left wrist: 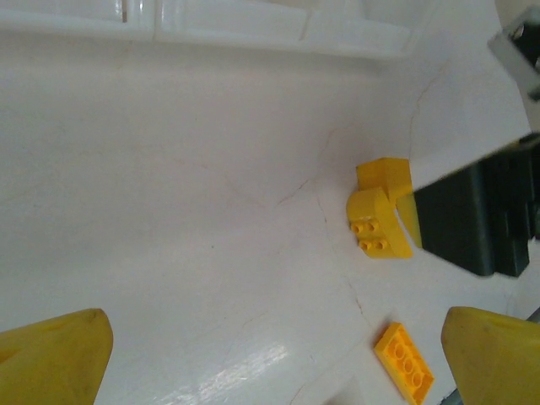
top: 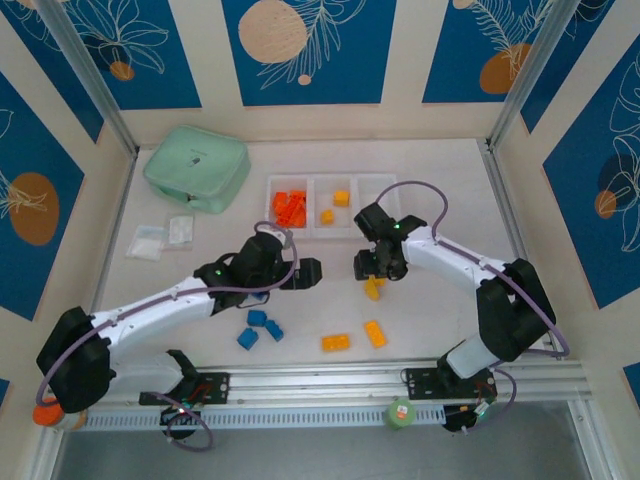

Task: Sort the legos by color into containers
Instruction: Pick up the lego from the center of the table.

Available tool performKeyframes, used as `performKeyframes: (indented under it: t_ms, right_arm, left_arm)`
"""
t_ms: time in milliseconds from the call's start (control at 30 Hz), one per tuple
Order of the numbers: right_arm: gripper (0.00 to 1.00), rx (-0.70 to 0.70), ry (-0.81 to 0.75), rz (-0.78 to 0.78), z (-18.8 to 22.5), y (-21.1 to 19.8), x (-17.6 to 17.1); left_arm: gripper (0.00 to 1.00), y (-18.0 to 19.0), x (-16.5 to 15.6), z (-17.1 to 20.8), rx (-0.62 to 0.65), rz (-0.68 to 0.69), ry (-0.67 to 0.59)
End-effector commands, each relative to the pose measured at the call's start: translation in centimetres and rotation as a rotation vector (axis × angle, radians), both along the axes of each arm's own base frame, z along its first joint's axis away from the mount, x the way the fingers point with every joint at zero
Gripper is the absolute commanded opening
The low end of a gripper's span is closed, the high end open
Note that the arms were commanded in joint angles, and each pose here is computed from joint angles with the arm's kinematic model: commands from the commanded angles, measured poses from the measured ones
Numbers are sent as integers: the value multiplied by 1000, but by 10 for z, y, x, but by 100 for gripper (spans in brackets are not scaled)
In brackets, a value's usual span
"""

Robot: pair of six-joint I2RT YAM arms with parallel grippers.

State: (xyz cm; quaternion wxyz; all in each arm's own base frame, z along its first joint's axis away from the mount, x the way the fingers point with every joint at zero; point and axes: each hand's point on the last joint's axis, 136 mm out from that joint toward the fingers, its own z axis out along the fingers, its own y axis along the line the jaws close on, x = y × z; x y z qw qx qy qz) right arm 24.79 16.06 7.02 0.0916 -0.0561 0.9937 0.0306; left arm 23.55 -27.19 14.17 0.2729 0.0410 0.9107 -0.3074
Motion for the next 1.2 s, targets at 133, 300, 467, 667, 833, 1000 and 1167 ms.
performKeyframes:
  t_ms: [133,300,467,667,833,1000,1167]
  right_arm:
    - [60,-15,55,-46,-17,2,-26]
    - [53,-30,67,-29,-29,7,-26]
    - [45,-47,68,-6,-38,13,-22]
    - [33,-75,68,13,-44,15,-22]
    - [23,-67,54,29,-38,18,-22]
    - [19,-20,6,60,-11,32,-17]
    - [19,70,-66,89,23,57,1]
  left_arm:
    - [99,-4,3,-5,-16,36,0]
    - [99,-4,4,-7,-9,36,-2]
    - [99,-2,3,-9,3,38,-2]
    - [99,-2,4,-11,7,37,0]
    - [99,-1,4,-12,11,37,2]
    - [99,1,4,-10,27,32,-8]
    - [99,12,8,-1,62,47,-45]
